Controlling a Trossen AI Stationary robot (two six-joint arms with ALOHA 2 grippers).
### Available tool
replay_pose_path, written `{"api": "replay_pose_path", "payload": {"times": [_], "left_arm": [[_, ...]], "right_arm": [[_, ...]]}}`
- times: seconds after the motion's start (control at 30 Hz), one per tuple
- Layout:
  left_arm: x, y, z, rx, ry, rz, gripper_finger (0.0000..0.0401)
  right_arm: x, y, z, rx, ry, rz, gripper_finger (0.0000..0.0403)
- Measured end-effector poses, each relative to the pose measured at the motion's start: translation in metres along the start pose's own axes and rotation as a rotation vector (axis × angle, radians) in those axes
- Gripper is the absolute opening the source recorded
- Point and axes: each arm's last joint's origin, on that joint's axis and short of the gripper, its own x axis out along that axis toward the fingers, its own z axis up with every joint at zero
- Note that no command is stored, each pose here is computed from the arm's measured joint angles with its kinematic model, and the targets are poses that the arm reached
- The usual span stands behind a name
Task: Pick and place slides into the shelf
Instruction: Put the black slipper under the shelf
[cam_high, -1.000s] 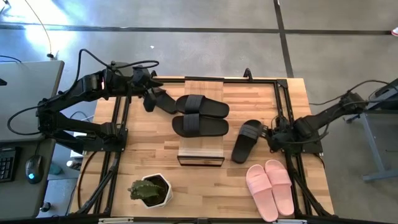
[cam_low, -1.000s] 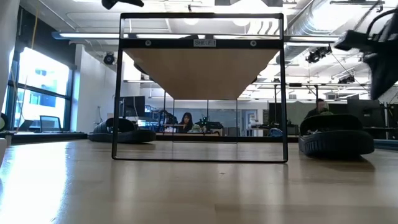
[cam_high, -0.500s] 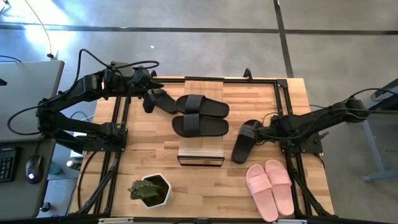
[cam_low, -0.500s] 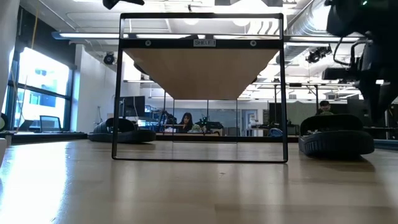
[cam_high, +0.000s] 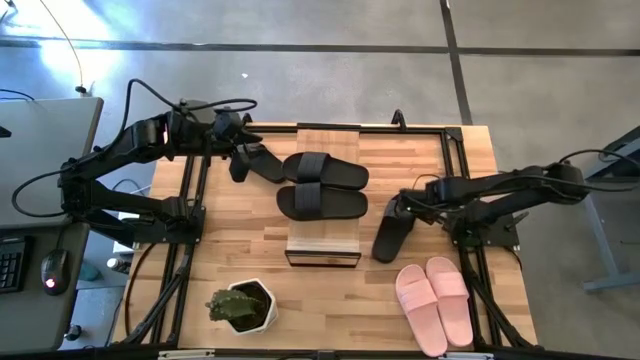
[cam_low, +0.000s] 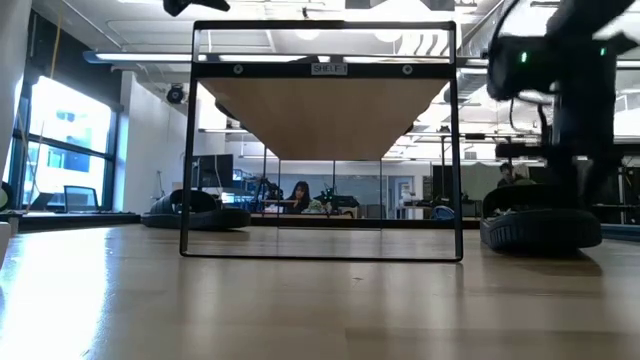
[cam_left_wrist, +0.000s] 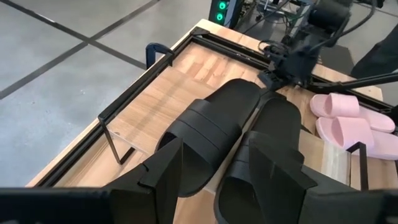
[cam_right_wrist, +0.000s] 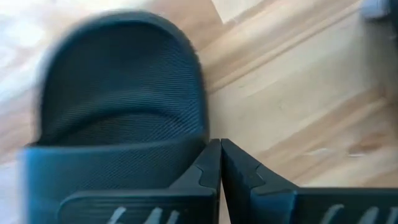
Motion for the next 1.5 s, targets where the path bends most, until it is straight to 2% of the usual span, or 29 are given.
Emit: {"api": "replay_pose_path", "payload": {"times": [0.2,0.33,0.5,0.67,0.77,1.13,1.3,1.5], "left_arm": [[0.000,0.000,0.000,0.000,-0.001,0.000,0.0168],[0.000,0.000,0.000,0.000,-0.001,0.000,0.0168],[0.000,0.000,0.000,-0.001,-0.002,0.000,0.0168],[0.000,0.000,0.000,-0.001,-0.002,0.000,0.0168],[0.000,0.000,0.000,-0.001,-0.003,0.000,0.0168],[0.000,0.000,0.000,-0.019,-0.002,0.001,0.0168],[0.000,0.000,0.000,-0.025,-0.002,0.001,0.0168],[0.000,0.000,0.000,-0.027,-0.002,0.001,0.0168]], "right_arm": [[0.030,-0.003,0.003,0.084,0.065,0.147,0.0000],[0.030,-0.003,0.004,0.138,0.035,0.160,0.0000],[0.030,0.002,0.010,0.143,0.011,0.198,0.0000],[0.028,0.015,0.016,0.183,-0.066,0.344,0.0000],[0.028,0.024,0.019,0.182,-0.049,0.403,0.0000],[0.039,0.055,0.024,0.073,0.055,0.529,0.0000],[0.038,0.069,0.020,0.012,0.076,0.546,0.0000],[0.033,0.086,0.013,-0.101,0.172,0.550,0.0000]]}}
